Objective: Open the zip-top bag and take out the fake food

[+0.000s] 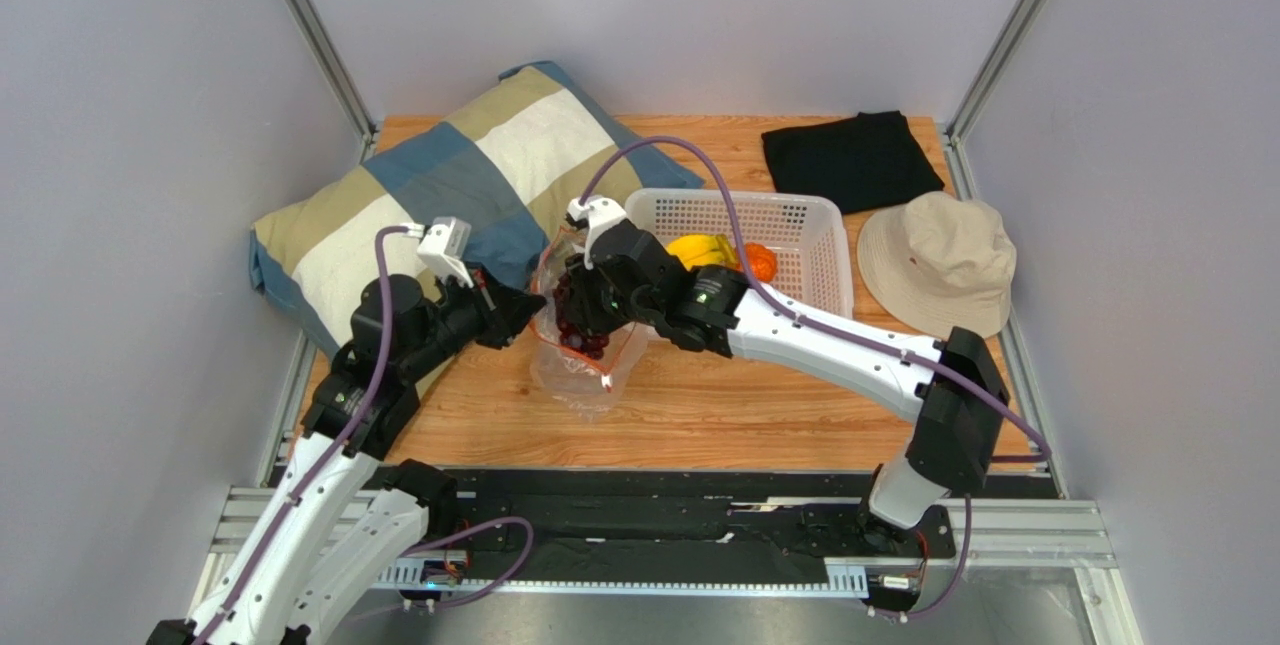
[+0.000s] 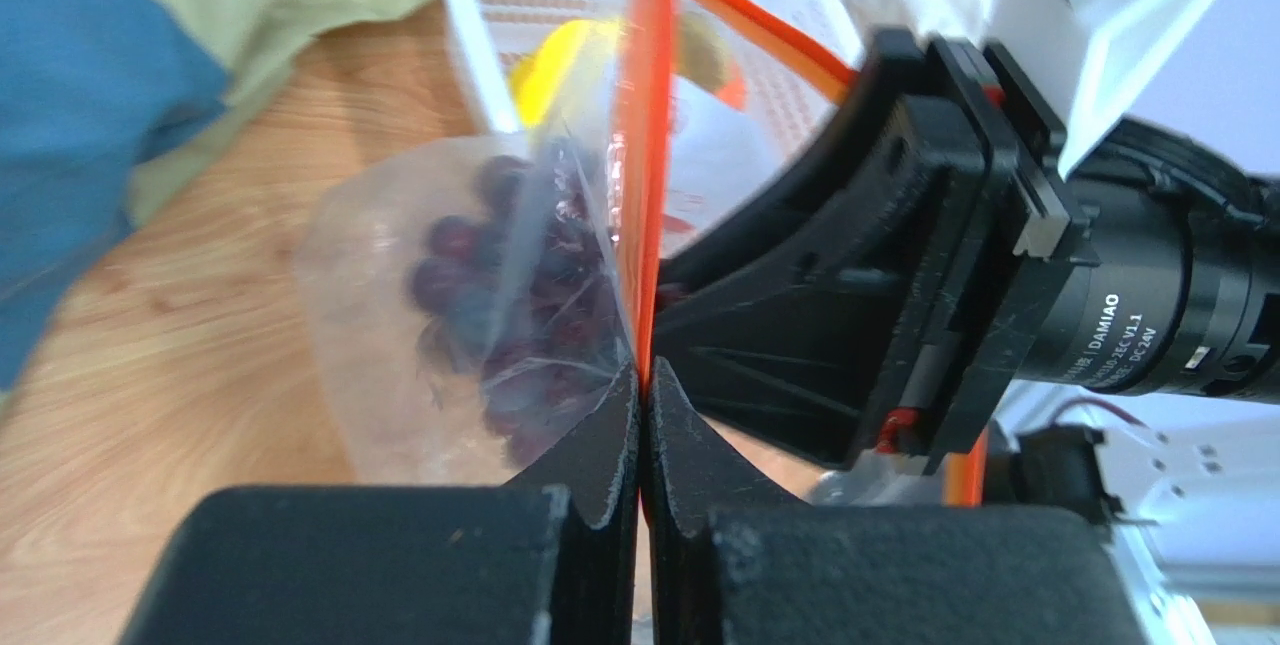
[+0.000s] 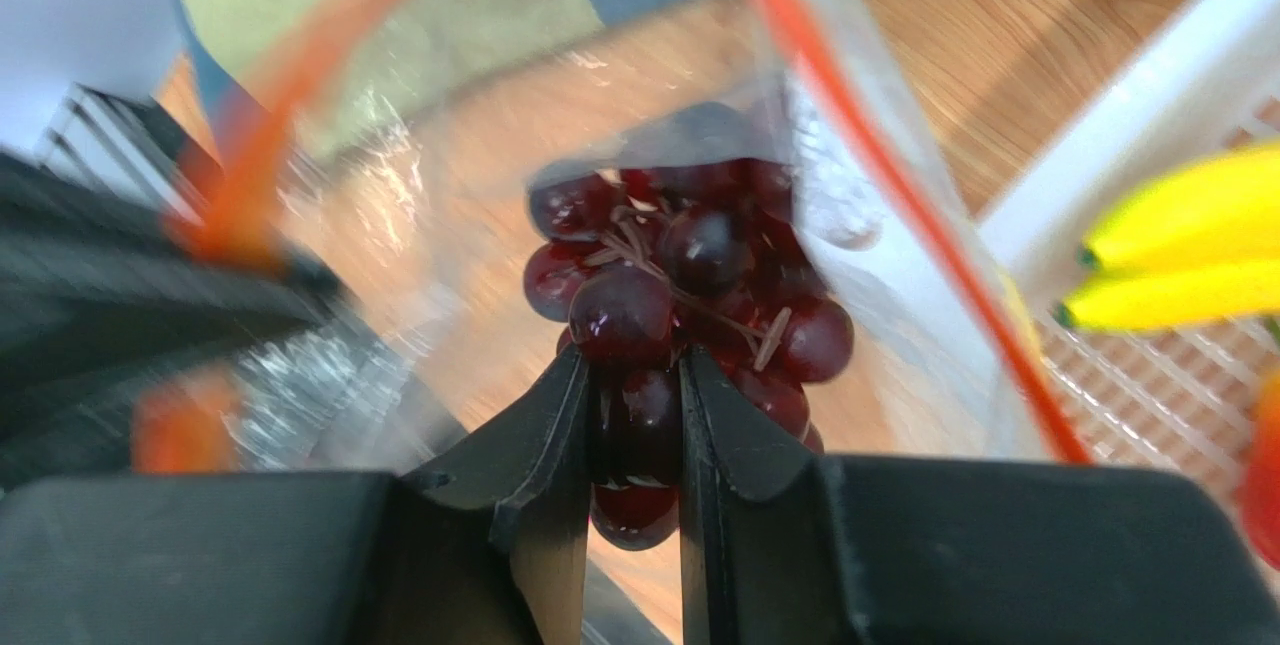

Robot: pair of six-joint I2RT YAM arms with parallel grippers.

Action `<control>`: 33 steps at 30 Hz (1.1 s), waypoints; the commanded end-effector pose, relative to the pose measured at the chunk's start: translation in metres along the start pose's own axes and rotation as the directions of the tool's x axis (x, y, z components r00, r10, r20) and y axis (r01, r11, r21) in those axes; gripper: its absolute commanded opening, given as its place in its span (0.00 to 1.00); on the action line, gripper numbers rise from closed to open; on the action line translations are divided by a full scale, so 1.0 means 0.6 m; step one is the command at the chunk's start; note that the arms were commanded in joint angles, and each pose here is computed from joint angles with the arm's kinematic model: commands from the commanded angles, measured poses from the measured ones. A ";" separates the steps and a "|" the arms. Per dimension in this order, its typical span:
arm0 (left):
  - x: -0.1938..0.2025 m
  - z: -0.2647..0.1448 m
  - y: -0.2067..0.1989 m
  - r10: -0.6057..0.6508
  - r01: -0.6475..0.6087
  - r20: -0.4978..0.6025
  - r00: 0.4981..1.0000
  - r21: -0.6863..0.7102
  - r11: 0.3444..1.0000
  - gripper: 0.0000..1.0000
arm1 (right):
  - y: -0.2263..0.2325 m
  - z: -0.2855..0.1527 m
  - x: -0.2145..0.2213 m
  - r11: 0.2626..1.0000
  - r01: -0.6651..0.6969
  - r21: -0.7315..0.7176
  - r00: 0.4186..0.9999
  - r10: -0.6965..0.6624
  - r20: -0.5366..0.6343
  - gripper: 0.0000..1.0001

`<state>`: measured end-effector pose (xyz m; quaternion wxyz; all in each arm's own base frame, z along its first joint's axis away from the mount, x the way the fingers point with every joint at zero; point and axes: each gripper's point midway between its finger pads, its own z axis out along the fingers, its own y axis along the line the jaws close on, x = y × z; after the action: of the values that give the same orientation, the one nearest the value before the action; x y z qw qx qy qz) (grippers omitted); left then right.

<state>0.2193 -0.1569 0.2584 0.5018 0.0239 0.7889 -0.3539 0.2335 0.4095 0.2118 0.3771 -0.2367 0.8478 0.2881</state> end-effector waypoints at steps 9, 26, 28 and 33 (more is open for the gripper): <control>0.024 0.018 -0.051 -0.005 0.019 -0.067 0.998 0.210 0.978 0.00 | 0.107 -0.004 -0.104 0.933 -0.318 -0.165 0.943 0.329 0.041 0.12; 0.019 0.022 0.068 -0.071 0.070 0.001 0.997 -0.192 0.979 0.00 | 0.099 -0.179 -0.085 0.964 -0.051 -0.262 0.988 0.086 0.126 0.11; 0.024 0.024 0.067 -0.076 0.072 -0.018 0.997 -0.190 0.979 0.00 | 0.087 -0.189 -0.112 0.972 -0.041 -0.232 0.974 0.090 0.207 0.12; 0.026 0.017 0.071 -0.080 0.074 -0.020 0.997 -0.208 0.975 0.00 | 0.039 -0.213 -0.201 0.985 -0.086 -0.147 0.940 0.129 0.316 0.12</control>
<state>0.2365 -0.1413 0.2142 0.4692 -0.0446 0.8304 -0.2972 0.1868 0.3786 0.3260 0.3998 -0.2094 0.7969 0.4016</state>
